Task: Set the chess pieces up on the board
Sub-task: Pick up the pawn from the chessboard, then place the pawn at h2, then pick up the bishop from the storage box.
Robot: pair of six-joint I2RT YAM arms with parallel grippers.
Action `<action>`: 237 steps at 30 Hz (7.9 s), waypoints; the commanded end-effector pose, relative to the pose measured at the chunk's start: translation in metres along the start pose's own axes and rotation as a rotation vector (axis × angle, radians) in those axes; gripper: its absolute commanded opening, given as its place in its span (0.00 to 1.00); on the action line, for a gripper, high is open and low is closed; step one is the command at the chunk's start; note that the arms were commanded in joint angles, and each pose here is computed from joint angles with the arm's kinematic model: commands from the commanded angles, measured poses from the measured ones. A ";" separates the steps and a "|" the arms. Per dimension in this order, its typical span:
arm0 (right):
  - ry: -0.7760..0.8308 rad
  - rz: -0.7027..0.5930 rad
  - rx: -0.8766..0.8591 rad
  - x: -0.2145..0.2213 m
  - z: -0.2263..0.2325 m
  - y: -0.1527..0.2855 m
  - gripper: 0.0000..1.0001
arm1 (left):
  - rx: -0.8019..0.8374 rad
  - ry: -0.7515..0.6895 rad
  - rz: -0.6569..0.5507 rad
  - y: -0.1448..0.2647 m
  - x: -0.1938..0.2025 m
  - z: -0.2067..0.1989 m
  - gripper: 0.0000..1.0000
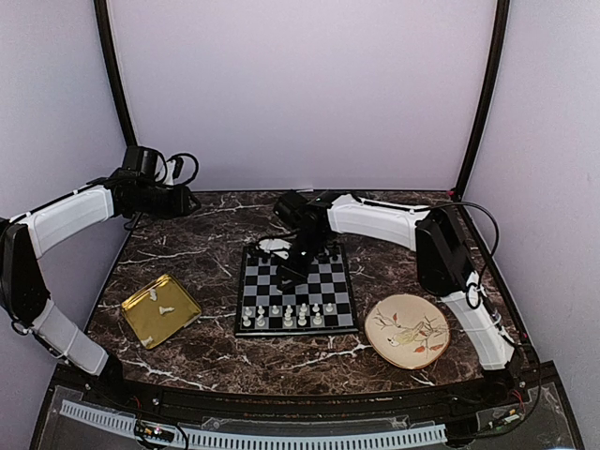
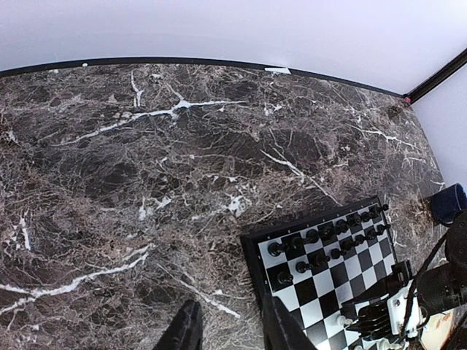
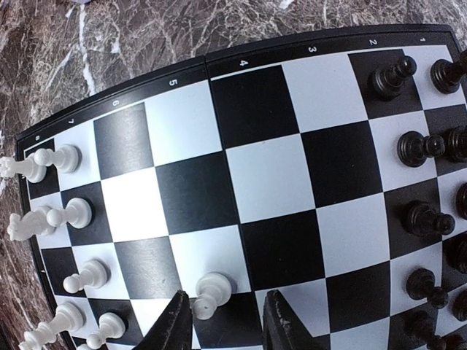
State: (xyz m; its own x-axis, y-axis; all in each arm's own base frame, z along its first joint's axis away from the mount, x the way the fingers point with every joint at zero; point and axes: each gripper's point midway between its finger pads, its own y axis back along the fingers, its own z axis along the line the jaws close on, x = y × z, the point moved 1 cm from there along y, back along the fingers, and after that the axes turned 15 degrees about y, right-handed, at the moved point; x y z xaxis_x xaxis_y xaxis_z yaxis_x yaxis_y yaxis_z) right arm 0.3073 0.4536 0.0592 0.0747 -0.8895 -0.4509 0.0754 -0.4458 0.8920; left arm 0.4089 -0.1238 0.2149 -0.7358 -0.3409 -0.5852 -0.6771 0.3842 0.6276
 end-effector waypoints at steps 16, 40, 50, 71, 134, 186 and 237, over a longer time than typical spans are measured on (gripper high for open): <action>0.003 -0.020 -0.044 -0.012 0.010 -0.009 0.11 | 0.031 -0.005 0.021 0.002 0.004 -0.005 0.31; -0.067 0.040 0.046 0.073 0.041 0.070 0.04 | 0.014 -0.018 0.038 -0.002 0.006 -0.002 0.31; -0.082 0.071 0.037 0.107 0.060 0.070 0.05 | 0.011 -0.015 0.056 -0.007 0.009 0.001 0.31; -0.093 0.077 -0.019 0.114 0.068 0.058 0.11 | 0.006 -0.015 0.073 -0.011 0.012 0.003 0.31; -0.134 -0.290 0.134 0.118 0.044 0.157 0.36 | -0.465 -0.083 0.785 0.029 0.187 0.084 0.51; -0.155 -0.274 0.078 0.124 0.049 0.144 0.36 | -0.648 -0.698 0.859 0.041 0.206 0.151 0.39; -0.160 -0.253 0.074 0.128 0.049 0.140 0.35 | -0.563 -0.583 0.919 0.025 0.205 0.126 0.13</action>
State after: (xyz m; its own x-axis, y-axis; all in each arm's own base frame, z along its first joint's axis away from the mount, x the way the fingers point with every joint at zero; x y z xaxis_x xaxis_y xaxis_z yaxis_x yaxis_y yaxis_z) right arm 0.2790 0.2720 0.1329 -0.0929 -0.7451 -0.6605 -0.0159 -0.6622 0.7492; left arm 0.2277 -0.0631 0.0283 -0.9004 0.3571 0.2486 0.1548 -0.2712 0.9500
